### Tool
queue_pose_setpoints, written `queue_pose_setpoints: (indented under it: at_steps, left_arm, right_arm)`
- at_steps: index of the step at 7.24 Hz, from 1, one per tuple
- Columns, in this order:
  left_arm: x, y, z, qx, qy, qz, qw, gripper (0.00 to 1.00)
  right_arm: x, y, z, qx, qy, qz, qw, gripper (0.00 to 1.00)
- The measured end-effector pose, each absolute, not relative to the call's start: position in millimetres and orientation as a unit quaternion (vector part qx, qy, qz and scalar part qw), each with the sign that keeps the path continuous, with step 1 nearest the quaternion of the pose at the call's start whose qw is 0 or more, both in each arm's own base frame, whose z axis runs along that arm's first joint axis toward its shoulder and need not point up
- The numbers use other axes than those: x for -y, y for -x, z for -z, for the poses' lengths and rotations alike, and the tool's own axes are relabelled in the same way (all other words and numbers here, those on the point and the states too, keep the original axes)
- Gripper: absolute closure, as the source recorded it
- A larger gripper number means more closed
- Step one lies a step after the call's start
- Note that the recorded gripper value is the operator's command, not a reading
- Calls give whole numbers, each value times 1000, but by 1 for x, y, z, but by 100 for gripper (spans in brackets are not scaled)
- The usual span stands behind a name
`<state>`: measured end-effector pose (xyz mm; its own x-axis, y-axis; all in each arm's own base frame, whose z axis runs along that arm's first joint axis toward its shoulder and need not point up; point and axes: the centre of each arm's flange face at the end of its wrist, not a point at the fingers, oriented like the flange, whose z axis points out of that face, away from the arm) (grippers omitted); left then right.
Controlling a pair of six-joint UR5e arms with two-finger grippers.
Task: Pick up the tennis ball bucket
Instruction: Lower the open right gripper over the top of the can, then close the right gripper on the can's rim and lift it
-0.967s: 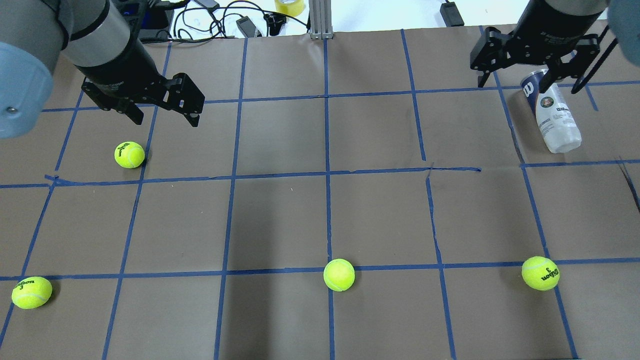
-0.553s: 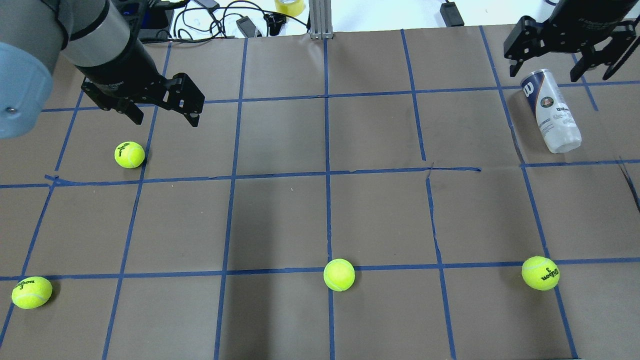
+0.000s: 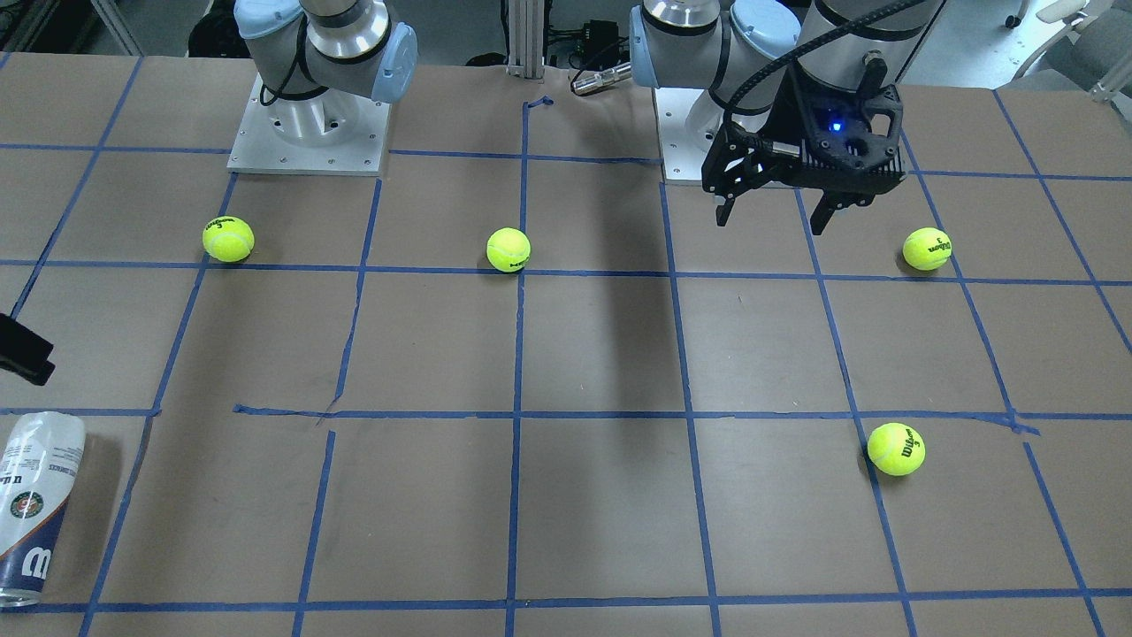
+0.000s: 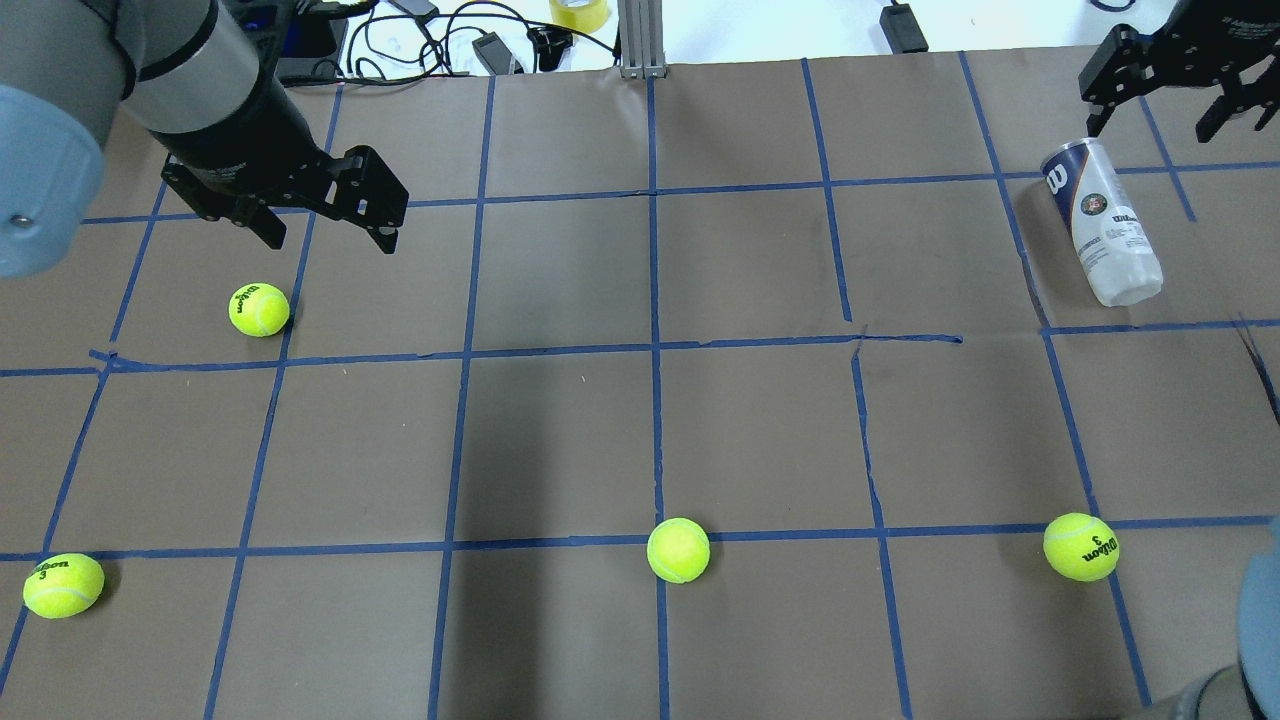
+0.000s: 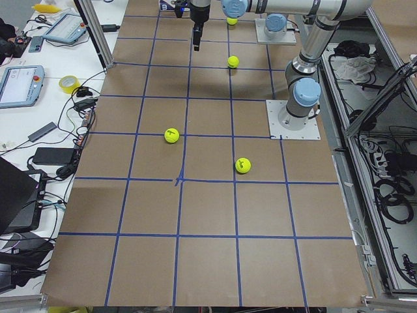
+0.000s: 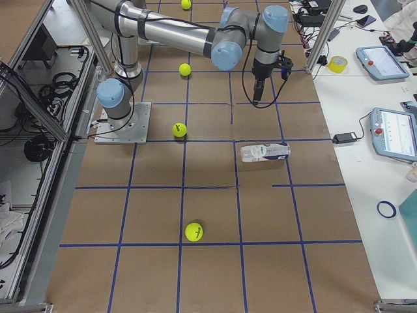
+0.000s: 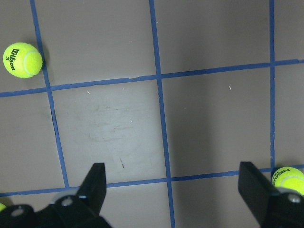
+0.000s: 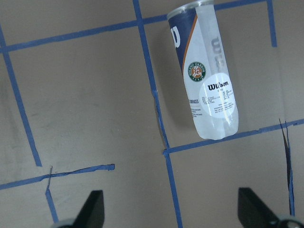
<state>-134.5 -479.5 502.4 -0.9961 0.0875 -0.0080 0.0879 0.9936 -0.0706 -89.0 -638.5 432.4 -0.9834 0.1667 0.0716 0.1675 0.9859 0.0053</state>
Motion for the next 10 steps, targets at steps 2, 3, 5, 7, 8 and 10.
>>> queue_pose_setpoints:
  at_steps: [2,3,5,7,8,10]
  left_arm:
    - [479,135,-502,-998,-44,35,2,0]
    - [480,134,-502,-998,-44,35,1,0]
    - [480,133,-504,-998,-42,37,0,0]
    - [481,132,-504,-998,-41,37,0,0]
    - [481,132,-504,-998,-41,37,0,0]
    - [480,132,-503,-998,-41,37,1,0]
  right_arm:
    - [684,108,-389,998,49,-13,41,0]
    - [703,114,-359,998,31,-23,44,0]
    - [721,121,-303,999,19,-9,41,0]
    - [733,130,-281,998,4,-16,62,0]
    - [738,135,-277,997,2,-21,77,0]
    - [744,148,-254,997,8,-17,74,0]
